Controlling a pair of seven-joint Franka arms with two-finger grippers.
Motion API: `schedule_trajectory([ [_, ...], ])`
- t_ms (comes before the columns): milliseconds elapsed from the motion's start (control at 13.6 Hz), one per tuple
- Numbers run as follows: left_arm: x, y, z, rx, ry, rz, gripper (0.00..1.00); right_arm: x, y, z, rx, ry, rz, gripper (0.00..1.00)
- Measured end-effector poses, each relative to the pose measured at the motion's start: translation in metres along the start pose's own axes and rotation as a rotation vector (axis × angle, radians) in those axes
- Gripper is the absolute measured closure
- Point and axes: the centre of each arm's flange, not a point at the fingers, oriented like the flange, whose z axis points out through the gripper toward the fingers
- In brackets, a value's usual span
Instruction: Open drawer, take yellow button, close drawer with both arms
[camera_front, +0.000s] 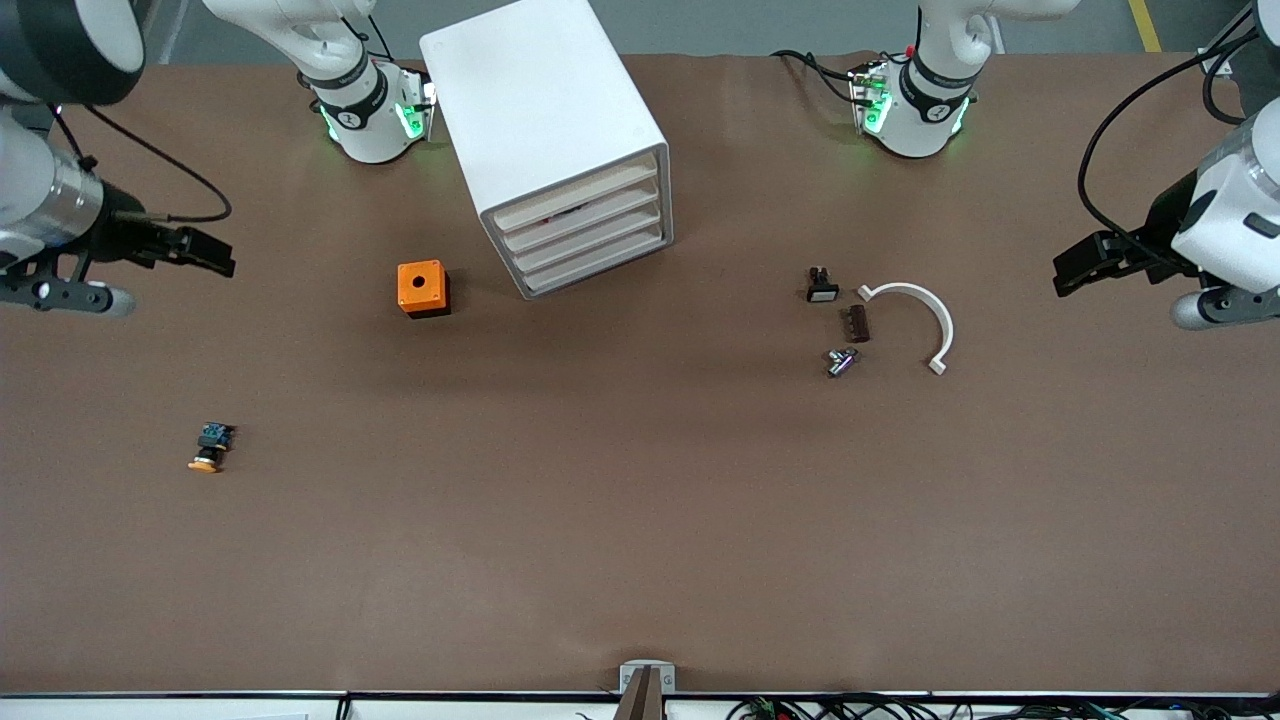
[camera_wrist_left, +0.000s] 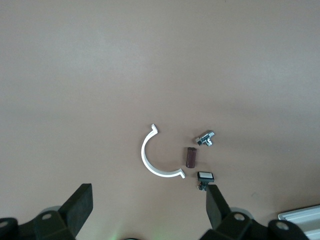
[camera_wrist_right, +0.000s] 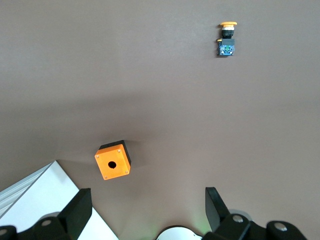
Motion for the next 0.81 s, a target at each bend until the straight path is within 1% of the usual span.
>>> schedule_trajectory([
  [221,-0.01,-0.016,0.001,-0.032,-0.018,-0.006,0.0,-0.004,0.009,-0.027,0.014,0.069,0.014,0.0],
  [442,-0.029,-0.022,0.007,-0.032,-0.023,0.014,0.0,-0.004,0.021,-0.052,0.023,0.124,0.007,0.0],
  [590,-0.042,-0.022,0.008,-0.027,-0.023,0.023,0.0,-0.003,0.038,-0.057,0.025,0.134,0.0,0.0],
  [811,-0.043,-0.023,0.009,-0.029,-0.006,0.025,0.0,-0.002,0.053,-0.061,0.027,0.143,0.005,0.0],
])
